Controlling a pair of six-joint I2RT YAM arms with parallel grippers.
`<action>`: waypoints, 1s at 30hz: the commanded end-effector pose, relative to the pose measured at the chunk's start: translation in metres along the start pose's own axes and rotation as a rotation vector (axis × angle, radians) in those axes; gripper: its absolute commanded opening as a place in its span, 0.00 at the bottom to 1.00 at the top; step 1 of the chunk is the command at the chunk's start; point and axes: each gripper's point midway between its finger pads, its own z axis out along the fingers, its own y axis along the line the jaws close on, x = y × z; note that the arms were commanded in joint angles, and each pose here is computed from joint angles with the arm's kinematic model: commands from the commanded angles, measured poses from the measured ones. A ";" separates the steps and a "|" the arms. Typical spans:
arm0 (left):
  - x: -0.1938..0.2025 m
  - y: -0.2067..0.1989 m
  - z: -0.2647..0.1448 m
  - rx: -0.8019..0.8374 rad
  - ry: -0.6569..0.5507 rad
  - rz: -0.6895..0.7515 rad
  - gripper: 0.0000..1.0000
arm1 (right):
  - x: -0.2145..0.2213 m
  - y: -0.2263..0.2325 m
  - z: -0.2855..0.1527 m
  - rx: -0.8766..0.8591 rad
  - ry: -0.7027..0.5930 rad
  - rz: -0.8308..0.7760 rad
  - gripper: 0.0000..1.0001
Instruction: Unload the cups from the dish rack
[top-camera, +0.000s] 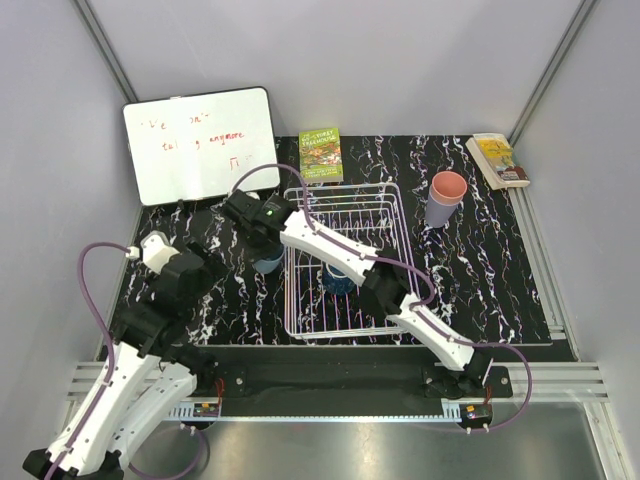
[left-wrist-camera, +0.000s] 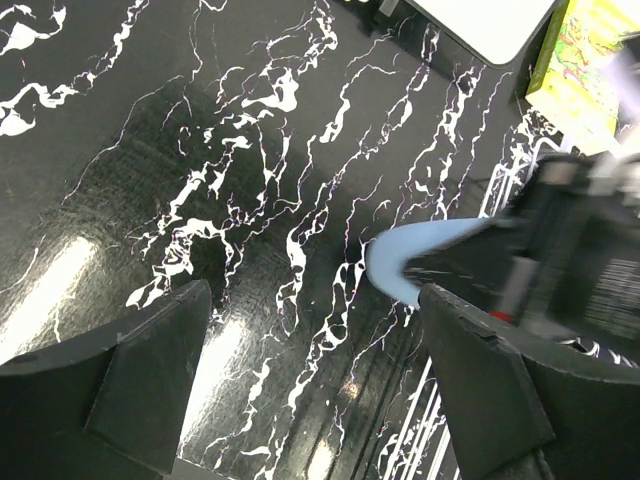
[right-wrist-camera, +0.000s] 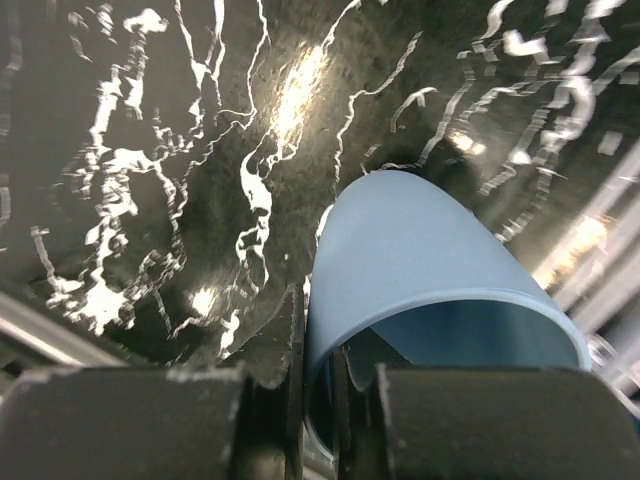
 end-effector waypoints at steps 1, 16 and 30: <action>-0.006 -0.003 0.003 -0.008 -0.029 -0.023 0.89 | 0.018 0.003 0.023 0.002 0.051 -0.033 0.00; -0.002 -0.003 0.005 -0.007 -0.014 -0.015 0.89 | 0.013 -0.005 0.030 0.040 0.023 -0.054 0.36; -0.003 -0.006 0.003 0.014 -0.012 0.001 0.92 | -0.049 0.019 -0.056 -0.016 -0.232 -0.065 0.56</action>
